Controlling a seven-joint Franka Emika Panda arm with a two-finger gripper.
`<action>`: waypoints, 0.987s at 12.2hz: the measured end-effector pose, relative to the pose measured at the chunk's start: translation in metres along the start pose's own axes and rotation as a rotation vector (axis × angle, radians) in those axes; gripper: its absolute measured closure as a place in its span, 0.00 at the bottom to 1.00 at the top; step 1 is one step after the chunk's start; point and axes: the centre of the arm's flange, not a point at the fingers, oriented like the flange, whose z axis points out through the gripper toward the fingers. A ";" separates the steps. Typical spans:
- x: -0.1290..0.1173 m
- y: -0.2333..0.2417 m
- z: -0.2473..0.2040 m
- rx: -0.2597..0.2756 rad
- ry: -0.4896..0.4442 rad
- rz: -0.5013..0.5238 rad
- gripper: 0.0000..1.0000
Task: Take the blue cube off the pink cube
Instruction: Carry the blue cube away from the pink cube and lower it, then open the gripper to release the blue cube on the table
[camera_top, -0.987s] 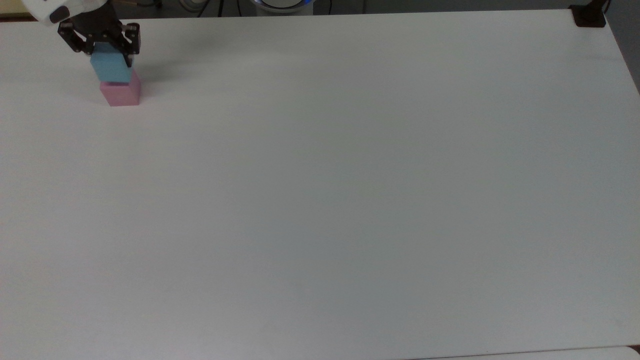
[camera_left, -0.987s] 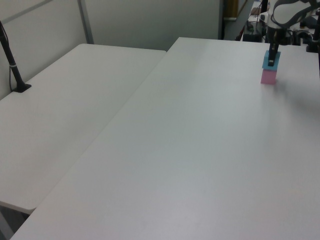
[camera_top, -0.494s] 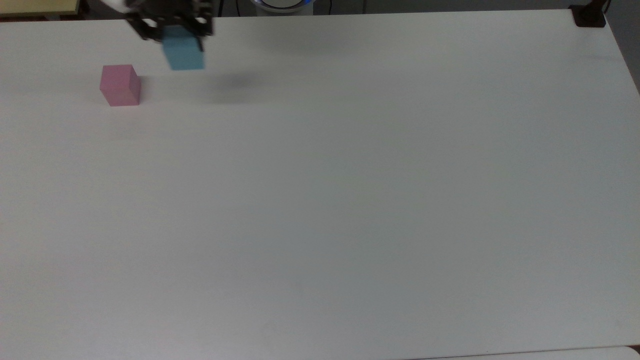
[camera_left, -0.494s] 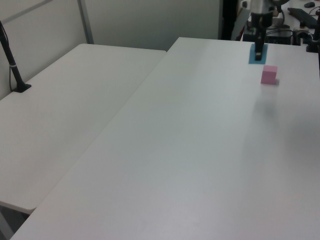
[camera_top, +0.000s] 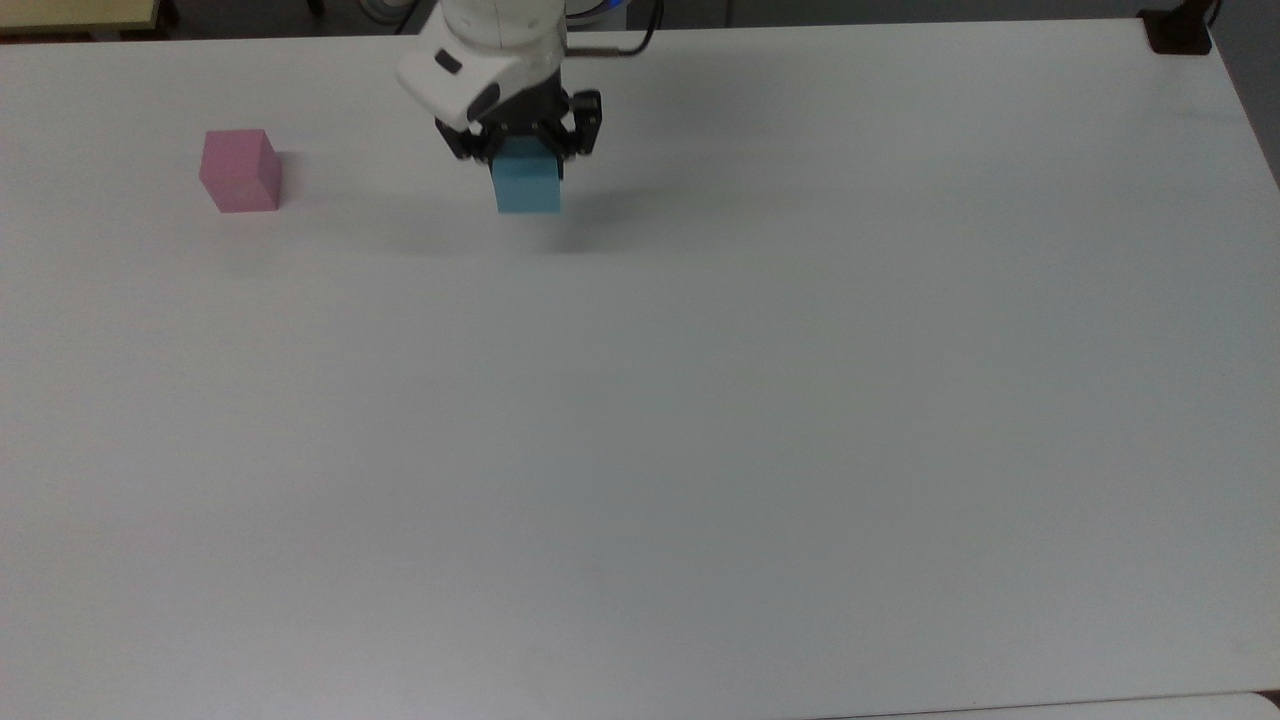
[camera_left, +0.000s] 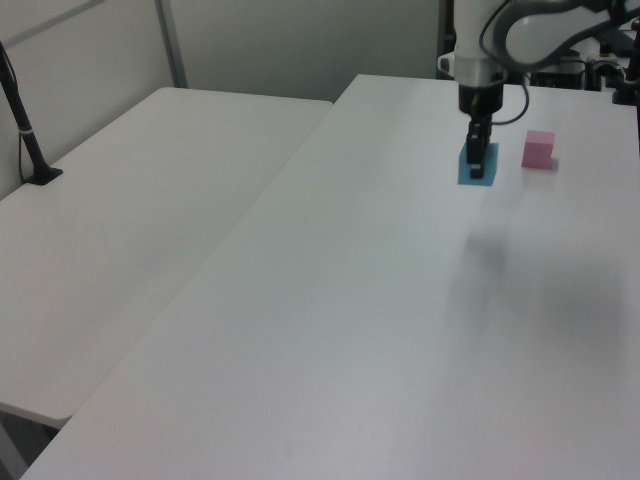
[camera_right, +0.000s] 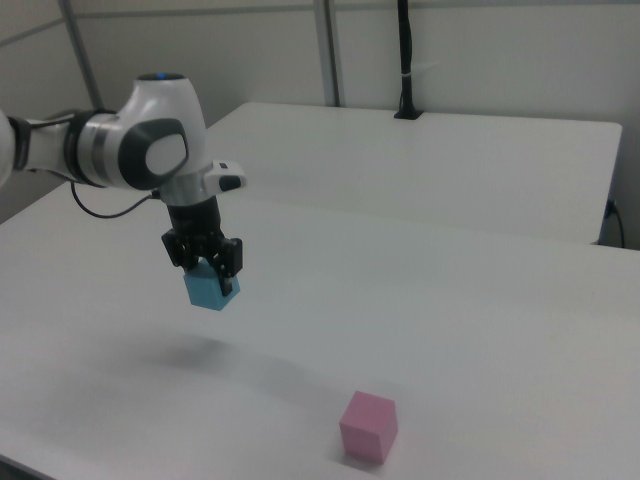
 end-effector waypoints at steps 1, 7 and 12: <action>0.009 -0.002 0.018 0.003 0.028 0.000 0.41; 0.036 -0.011 0.104 0.018 0.062 -0.015 0.41; 0.040 -0.010 0.101 0.020 0.072 0.023 0.14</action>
